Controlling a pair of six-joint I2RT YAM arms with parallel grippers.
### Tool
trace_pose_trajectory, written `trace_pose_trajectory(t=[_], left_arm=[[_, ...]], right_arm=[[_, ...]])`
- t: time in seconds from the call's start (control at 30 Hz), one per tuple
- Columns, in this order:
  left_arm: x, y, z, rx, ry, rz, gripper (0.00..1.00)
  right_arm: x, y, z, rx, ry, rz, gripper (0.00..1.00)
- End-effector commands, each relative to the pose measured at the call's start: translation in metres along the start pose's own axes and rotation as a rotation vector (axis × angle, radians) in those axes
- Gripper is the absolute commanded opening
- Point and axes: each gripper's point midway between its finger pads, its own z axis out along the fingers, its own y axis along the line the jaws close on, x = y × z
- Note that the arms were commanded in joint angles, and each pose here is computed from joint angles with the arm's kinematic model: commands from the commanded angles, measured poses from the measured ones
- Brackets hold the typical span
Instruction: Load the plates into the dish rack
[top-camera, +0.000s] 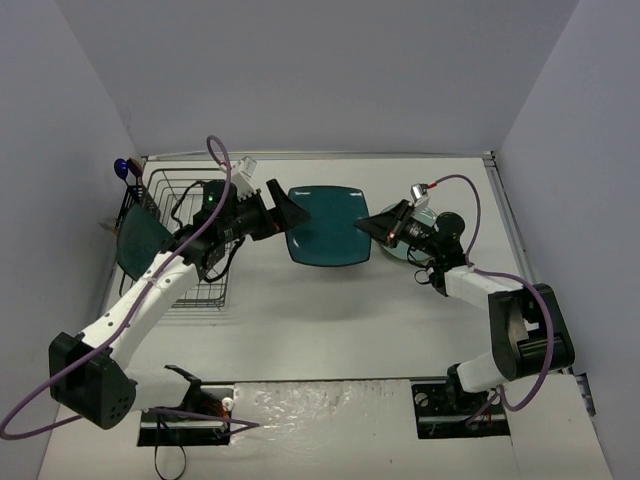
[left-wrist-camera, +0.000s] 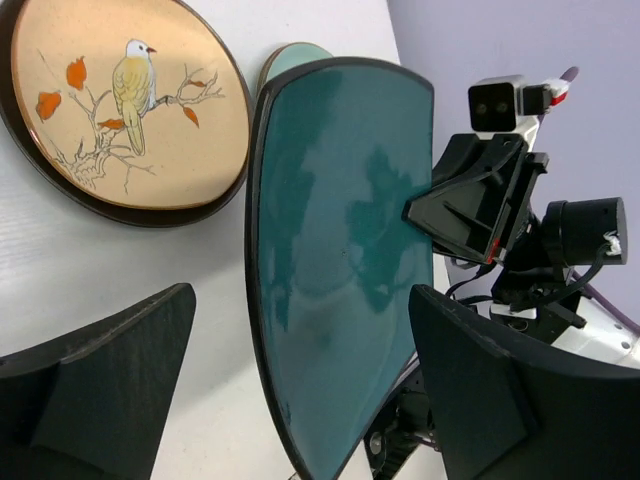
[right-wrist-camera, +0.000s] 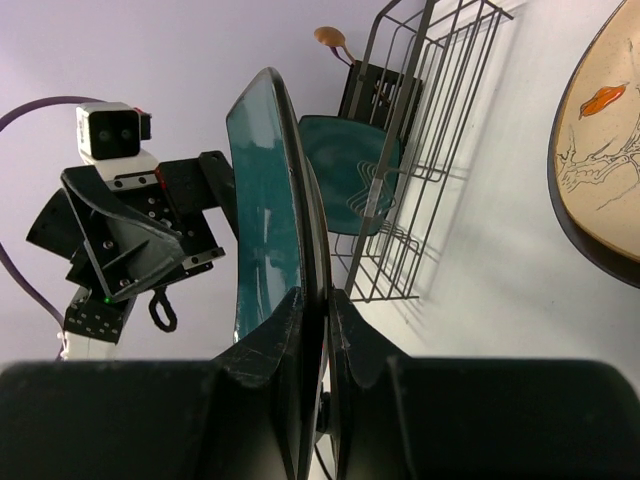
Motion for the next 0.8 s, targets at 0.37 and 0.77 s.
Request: trace_pose_trajectory(t=[0.37, 0.77], left_arm=[[-0.019, -0.054, 0.003, 0.180, -0.068, 0.047, 0.37], [-0.026, -0.063, -0.014, 0.218, -0.130, 0.106, 0.00]], right_arm=[[-0.012, 0.110, -0.010, -0.346, -0.054, -0.274, 0.00], [-0.005, 0.099, -0.011, -0.332, -0.042, -0.259, 0.13]])
